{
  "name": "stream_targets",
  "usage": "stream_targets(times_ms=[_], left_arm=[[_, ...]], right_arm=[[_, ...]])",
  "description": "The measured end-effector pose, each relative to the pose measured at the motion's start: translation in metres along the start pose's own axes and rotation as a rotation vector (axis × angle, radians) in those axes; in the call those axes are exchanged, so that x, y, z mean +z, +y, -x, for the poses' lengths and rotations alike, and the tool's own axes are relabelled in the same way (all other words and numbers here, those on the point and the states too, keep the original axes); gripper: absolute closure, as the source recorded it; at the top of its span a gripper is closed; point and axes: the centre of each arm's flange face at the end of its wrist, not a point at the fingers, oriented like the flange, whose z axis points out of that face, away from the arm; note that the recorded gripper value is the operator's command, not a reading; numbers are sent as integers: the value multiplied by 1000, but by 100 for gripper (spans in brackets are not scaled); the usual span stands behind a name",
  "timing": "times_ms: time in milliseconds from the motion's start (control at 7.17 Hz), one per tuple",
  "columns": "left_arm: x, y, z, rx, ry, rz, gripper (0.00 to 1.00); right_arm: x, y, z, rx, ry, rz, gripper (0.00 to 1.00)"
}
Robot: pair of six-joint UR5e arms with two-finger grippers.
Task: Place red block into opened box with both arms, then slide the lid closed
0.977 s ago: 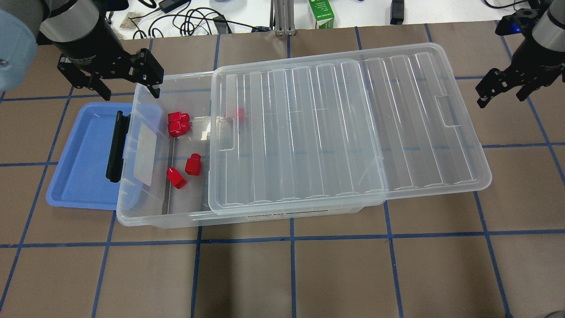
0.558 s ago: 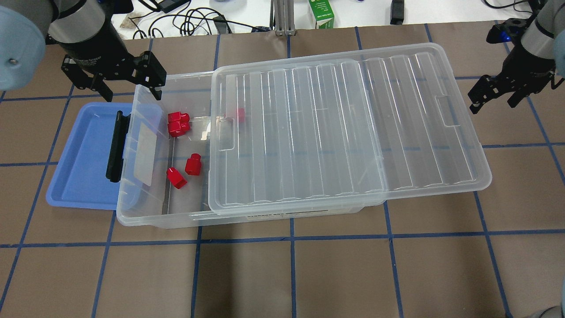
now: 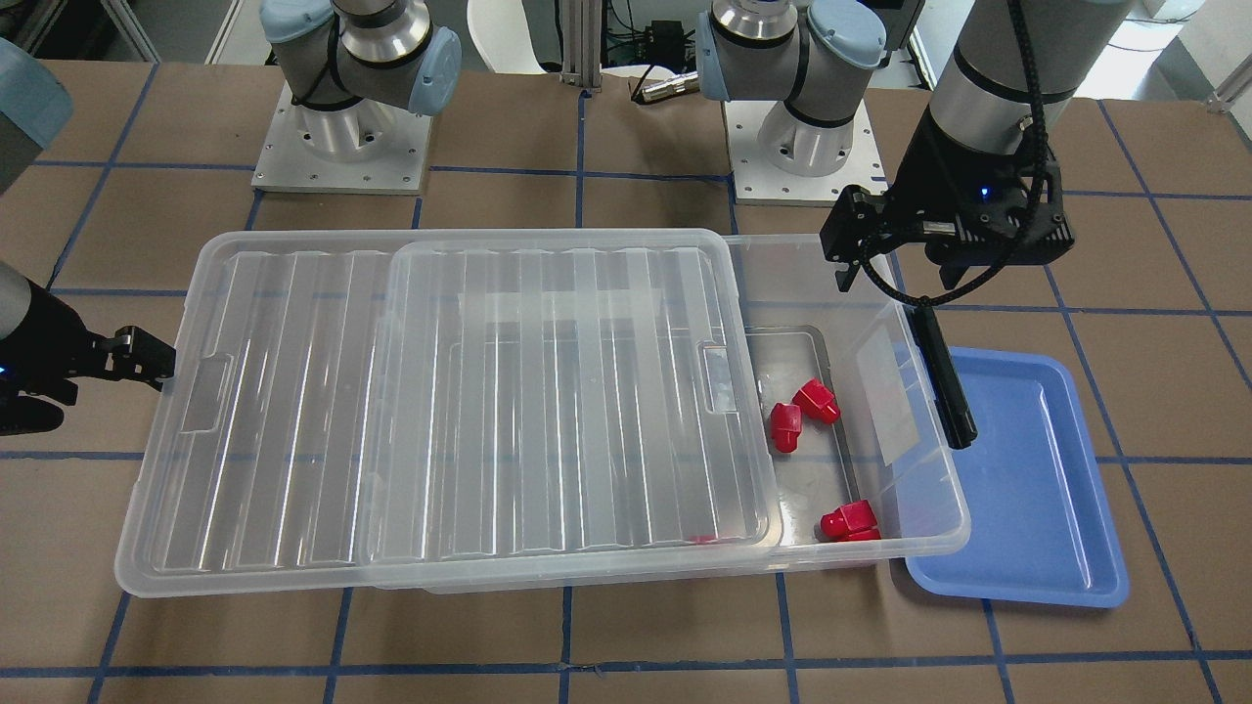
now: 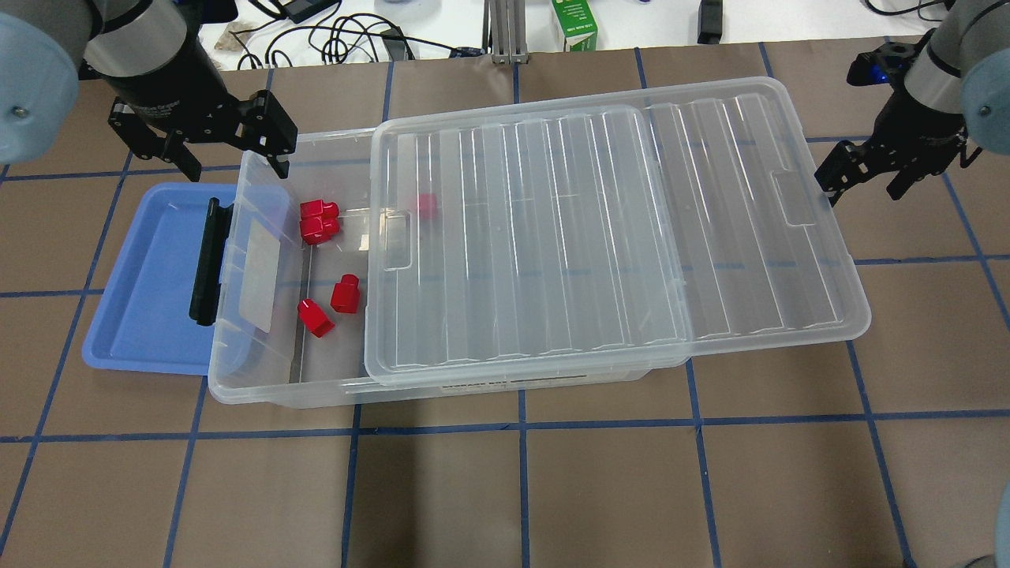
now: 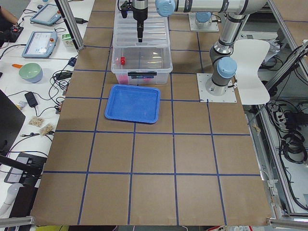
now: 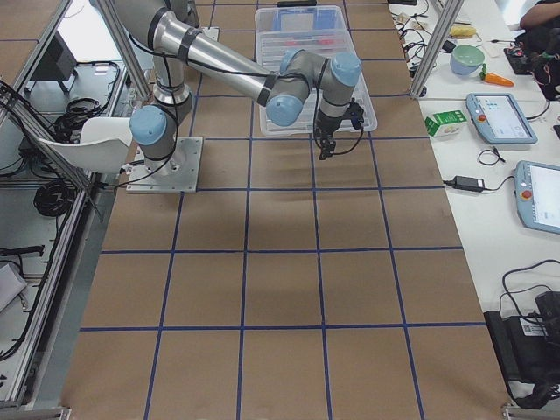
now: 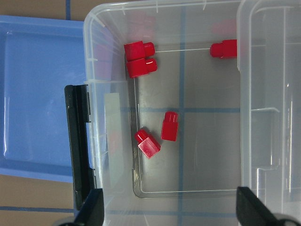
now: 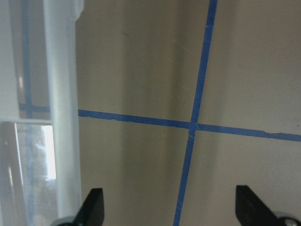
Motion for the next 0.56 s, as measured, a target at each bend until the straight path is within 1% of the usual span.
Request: stream_targets(times_ms=[279, 558], left_arm=[[0, 1, 0, 1, 0, 1, 0], [0, 2, 0, 0, -1, 1, 0]], right_arm=[[0, -6, 26, 21, 4, 0, 0], [1, -8, 40, 42, -8, -2, 0]])
